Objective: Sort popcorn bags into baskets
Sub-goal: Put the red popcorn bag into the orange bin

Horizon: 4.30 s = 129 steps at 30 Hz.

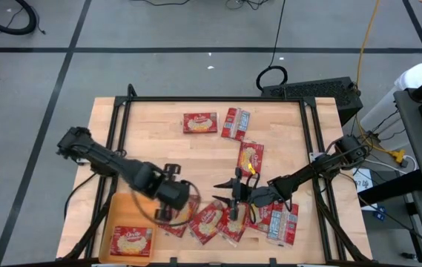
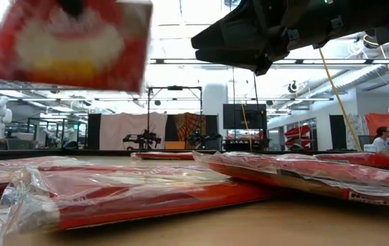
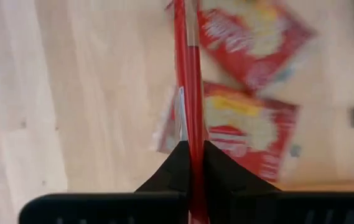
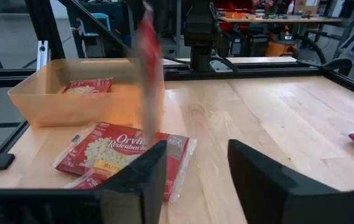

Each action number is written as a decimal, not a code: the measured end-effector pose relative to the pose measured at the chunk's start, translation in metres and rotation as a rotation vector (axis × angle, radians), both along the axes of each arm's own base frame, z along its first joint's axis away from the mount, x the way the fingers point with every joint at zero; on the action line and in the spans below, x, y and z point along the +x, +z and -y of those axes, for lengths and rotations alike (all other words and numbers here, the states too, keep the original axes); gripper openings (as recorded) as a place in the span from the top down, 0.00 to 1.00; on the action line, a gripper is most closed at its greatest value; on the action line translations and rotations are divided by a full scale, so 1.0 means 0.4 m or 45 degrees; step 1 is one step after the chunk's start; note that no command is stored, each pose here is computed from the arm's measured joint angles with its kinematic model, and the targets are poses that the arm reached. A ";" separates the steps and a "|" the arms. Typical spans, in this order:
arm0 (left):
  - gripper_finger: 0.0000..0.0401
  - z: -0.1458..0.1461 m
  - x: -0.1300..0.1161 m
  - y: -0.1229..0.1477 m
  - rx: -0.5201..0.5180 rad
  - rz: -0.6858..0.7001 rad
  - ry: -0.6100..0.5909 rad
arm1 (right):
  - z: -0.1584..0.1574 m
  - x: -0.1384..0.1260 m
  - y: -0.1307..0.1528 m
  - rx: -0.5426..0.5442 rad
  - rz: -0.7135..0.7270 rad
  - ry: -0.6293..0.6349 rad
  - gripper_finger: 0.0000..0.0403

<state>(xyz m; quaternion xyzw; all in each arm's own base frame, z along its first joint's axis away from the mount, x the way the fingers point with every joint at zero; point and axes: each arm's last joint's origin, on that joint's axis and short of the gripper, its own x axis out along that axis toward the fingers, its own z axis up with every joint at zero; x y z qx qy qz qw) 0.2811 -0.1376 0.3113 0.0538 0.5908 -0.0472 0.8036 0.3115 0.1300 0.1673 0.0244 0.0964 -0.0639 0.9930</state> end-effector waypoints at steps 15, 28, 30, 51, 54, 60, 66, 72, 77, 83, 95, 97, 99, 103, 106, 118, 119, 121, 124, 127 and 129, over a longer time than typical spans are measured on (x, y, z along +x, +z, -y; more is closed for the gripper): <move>0.95 0.086 -0.274 0.121 -0.109 -0.014 0.088 | -0.001 0.000 0.000 0.002 -0.001 0.008 0.57; 0.94 0.141 -0.349 -0.001 -0.020 -0.168 0.143 | 0.000 0.000 0.000 -0.007 -0.002 0.009 0.57; 0.93 0.141 -0.354 -0.031 -0.008 -0.218 0.156 | 0.000 0.000 0.000 -0.008 -0.003 0.009 0.57; 0.91 0.130 -0.364 -0.217 0.017 -0.303 0.060 | 0.000 0.000 0.000 0.005 -0.001 0.005 0.57; 0.91 0.129 -0.365 -0.221 0.026 -0.308 0.043 | 0.000 0.000 -0.001 0.005 -0.001 0.005 0.57; 0.90 0.127 -0.363 -0.221 0.023 -0.308 0.077 | 0.000 0.000 -0.001 0.006 -0.001 0.005 0.57; 0.74 0.109 -0.374 -0.220 0.116 -0.344 0.165 | 0.000 0.000 -0.001 0.006 -0.001 0.005 0.57; 0.53 0.094 -0.379 -0.218 0.221 -0.327 0.175 | 0.000 0.000 -0.001 0.006 -0.001 0.005 0.57; 0.46 0.077 -0.376 -0.216 0.294 -0.293 0.288 | 0.000 0.000 -0.001 0.006 -0.001 0.005 0.57; 0.53 0.065 -0.362 -0.214 0.306 -0.214 0.438 | 0.000 0.000 0.000 0.032 0.003 -0.003 0.57; 0.70 0.077 -0.308 -0.173 0.278 0.307 0.626 | 0.029 -0.046 0.031 0.043 -0.178 -0.194 0.57; 0.70 0.086 -0.294 -0.168 0.272 0.438 0.599 | 0.035 -0.065 0.039 0.071 -0.235 -0.232 0.57; 0.70 0.095 -0.281 -0.163 0.263 0.552 0.567 | 0.044 -0.086 0.046 0.126 -0.295 -0.274 0.57; 0.70 0.107 -0.247 -0.151 0.242 0.727 0.533 | 0.055 -0.133 0.057 0.235 -0.414 -0.344 0.57; 0.70 0.109 -0.218 -0.140 0.264 0.831 0.496 | 0.053 -0.167 0.060 0.285 -0.500 -0.367 0.57; 0.70 0.036 -0.107 -0.120 0.350 0.950 0.569 | 0.091 -0.240 0.047 0.525 -0.728 -0.634 0.53; 0.70 0.029 -0.100 -0.126 0.360 0.950 0.577 | 0.101 -0.241 0.041 0.559 -0.715 -0.689 0.53; 0.70 0.018 -0.093 -0.142 0.380 0.941 0.576 | 0.122 -0.244 0.026 0.586 -0.702 -0.771 0.51; 0.70 0.007 -0.083 -0.161 0.345 0.966 0.610 | 0.156 -0.251 -0.001 0.631 -0.732 -0.855 0.47; 0.70 0.000 -0.079 -0.188 0.301 1.001 0.641 | 0.179 -0.261 -0.036 0.693 -0.733 -0.896 0.42; 0.70 -0.002 -0.077 -0.199 0.271 1.031 0.662 | 0.192 -0.267 -0.058 0.731 -0.682 -0.927 0.39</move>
